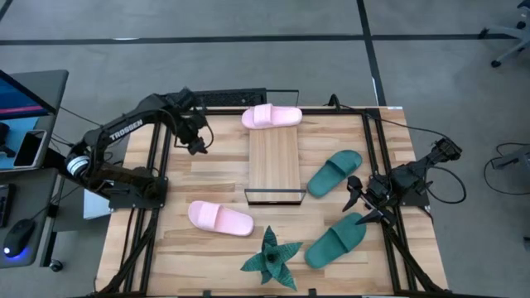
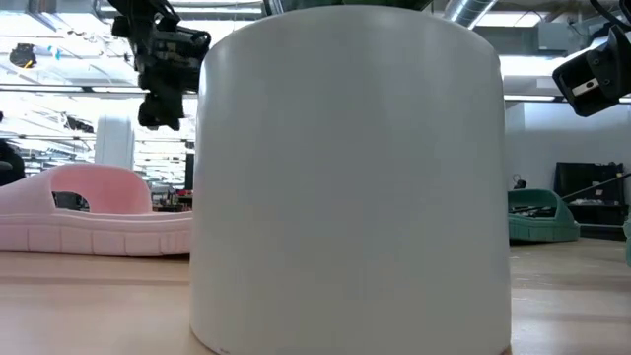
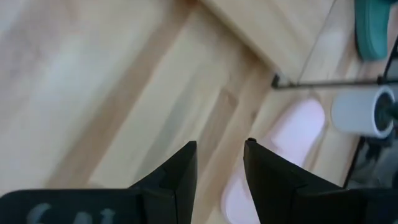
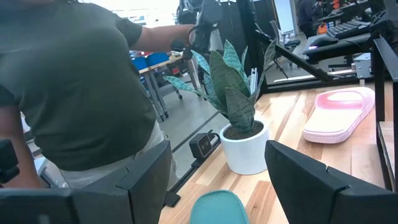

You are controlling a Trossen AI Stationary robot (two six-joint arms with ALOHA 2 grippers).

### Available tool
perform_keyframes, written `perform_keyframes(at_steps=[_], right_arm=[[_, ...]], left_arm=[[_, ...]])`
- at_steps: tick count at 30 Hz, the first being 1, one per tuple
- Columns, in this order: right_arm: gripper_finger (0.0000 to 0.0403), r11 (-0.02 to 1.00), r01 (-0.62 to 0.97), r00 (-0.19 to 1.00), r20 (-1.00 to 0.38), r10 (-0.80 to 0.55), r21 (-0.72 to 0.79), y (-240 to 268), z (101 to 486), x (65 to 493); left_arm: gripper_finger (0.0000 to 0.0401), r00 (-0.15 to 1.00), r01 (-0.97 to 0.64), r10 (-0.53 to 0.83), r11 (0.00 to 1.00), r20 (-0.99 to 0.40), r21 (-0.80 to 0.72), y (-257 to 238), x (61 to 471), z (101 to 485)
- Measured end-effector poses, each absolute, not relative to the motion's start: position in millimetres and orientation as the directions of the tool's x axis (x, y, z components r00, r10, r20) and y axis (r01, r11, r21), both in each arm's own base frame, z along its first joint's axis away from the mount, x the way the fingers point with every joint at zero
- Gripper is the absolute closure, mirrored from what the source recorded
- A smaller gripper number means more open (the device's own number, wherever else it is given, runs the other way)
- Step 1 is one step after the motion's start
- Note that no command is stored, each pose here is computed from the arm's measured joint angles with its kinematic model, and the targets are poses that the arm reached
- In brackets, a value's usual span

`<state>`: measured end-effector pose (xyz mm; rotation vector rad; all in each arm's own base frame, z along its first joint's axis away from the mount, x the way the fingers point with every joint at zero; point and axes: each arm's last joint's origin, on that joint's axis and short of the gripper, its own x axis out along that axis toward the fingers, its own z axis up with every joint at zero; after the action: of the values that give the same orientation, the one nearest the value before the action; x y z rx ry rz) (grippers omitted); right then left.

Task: Pick and place slides into the shelf
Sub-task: Put the pink slipper on the shelf

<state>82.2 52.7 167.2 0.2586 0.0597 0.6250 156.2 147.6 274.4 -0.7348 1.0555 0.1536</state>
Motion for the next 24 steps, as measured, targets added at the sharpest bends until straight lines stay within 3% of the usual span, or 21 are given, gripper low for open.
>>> perform_keyframes(at_steps=[24], right_arm=[[0.0149, 0.780, -0.571, 0.810, 0.022, 0.586, 0.258, 53, 167, 82]], left_arm=[[0.0282, 0.314, -0.388, -0.408, 0.769, -0.857, -0.508, 99, 173, 272]])
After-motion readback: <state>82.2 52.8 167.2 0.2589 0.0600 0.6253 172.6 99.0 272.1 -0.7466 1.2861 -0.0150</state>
